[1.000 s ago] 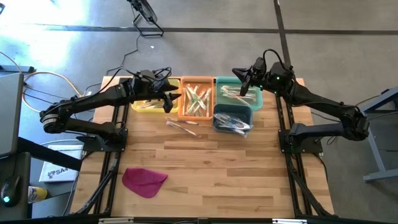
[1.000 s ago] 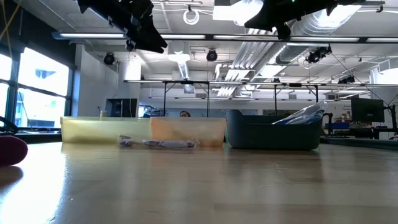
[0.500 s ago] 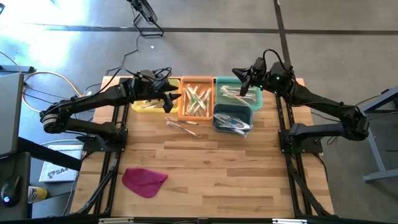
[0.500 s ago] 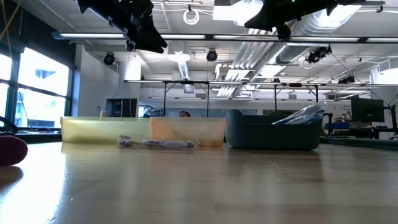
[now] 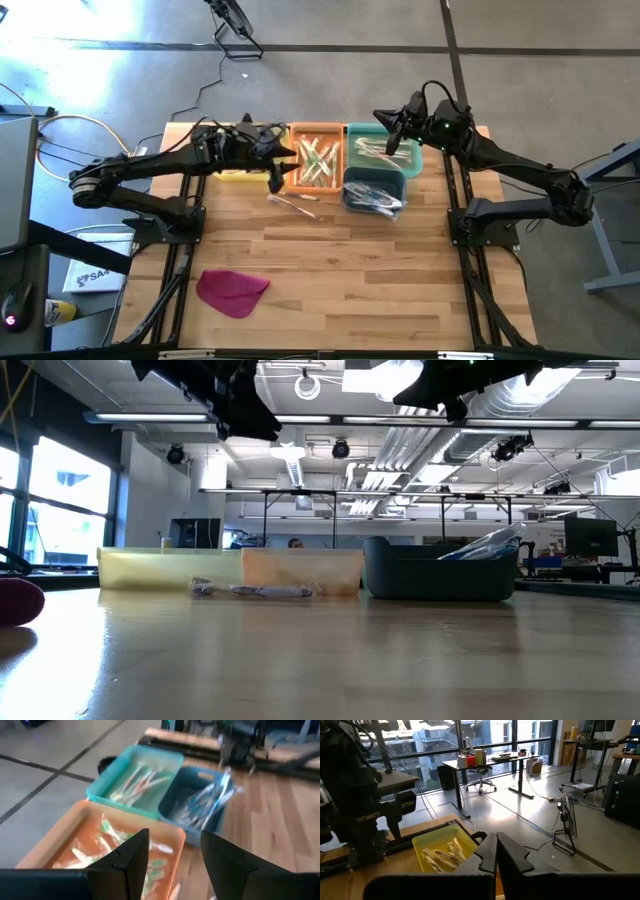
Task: Pick & Place Toothbrushes
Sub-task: Put the violet toothbrush into the yellow bin
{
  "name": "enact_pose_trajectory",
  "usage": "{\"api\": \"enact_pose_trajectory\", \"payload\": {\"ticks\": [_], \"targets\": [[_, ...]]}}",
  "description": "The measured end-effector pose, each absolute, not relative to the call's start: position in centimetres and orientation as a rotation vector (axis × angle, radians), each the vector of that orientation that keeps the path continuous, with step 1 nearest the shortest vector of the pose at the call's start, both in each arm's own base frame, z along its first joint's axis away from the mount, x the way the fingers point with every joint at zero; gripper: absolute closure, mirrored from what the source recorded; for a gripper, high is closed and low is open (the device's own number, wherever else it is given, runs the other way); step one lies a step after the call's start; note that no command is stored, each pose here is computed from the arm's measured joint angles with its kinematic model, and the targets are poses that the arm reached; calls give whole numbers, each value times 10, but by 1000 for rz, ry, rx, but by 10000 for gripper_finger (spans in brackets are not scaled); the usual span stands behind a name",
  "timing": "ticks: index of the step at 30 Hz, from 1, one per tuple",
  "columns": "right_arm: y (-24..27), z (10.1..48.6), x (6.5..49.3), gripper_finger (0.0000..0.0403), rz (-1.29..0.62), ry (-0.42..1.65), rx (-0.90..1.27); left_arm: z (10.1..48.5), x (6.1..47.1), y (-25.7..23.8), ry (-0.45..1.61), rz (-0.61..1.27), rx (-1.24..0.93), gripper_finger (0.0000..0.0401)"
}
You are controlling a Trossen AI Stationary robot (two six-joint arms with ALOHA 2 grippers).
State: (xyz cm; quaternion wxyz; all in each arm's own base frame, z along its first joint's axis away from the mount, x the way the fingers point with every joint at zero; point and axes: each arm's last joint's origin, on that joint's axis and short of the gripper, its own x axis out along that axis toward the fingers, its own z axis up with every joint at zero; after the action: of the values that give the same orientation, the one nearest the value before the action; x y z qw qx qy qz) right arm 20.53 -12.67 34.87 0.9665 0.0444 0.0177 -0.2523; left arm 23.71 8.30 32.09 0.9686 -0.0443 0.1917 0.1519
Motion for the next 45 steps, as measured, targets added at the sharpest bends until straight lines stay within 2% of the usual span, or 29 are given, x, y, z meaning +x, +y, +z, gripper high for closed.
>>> {"api": "enact_pose_trajectory", "payload": {"ticks": [5,15,24,34,45], "targets": [[-127,349,205,401,-508,40,75,308,252,75,458,297,-48,226],[-127,345,205,401,-505,84,48,309,289,64,631,239,39,226],[-126,333,204,401,-501,212,60,290,303,68,734,232,41,226],[-126,333,204,401,-502,213,61,263,311,69,877,175,33,226],[-126,334,204,401,-503,205,68,228,329,51,1006,-31,241,226]]}}
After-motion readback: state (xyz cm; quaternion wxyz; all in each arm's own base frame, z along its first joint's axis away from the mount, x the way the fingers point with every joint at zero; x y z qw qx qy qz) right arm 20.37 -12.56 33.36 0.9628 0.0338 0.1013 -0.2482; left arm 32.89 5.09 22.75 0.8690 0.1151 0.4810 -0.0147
